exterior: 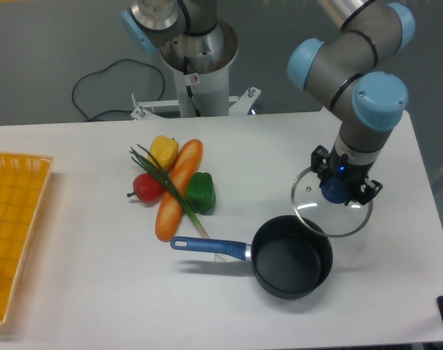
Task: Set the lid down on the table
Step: 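Lift the glass lid off the black saucepan and move it away, then lower the glass lid flat onto the table beside the saucepan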
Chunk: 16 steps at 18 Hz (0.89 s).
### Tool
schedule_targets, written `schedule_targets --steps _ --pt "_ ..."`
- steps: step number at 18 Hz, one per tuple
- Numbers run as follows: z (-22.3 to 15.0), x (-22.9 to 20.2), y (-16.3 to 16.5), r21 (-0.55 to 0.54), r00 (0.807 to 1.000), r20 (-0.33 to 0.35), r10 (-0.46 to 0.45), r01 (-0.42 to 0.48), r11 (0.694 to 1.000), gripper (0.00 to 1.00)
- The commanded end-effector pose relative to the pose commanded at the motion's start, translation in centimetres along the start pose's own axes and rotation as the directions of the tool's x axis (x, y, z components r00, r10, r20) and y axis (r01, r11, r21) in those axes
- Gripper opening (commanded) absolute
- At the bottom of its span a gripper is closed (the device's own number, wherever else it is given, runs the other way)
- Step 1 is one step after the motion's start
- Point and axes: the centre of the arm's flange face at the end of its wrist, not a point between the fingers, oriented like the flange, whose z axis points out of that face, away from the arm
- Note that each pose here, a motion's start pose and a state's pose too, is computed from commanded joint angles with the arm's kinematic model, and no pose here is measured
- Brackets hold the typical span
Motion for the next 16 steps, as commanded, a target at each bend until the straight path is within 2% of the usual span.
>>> schedule_targets --steps 2,6,11,16 --pt "0.5 0.3 0.5 -0.002 1.0 -0.009 0.003 -0.003 1.0 0.52" --pt "1.7 0.3 1.8 -0.002 0.999 0.024 0.033 -0.033 0.999 0.52" --pt "2.7 0.1 5.1 -0.002 0.997 0.011 0.08 -0.08 0.997 0.52" --pt "4.6 0.6 5.7 -0.002 0.997 0.011 0.08 -0.08 0.997 0.52"
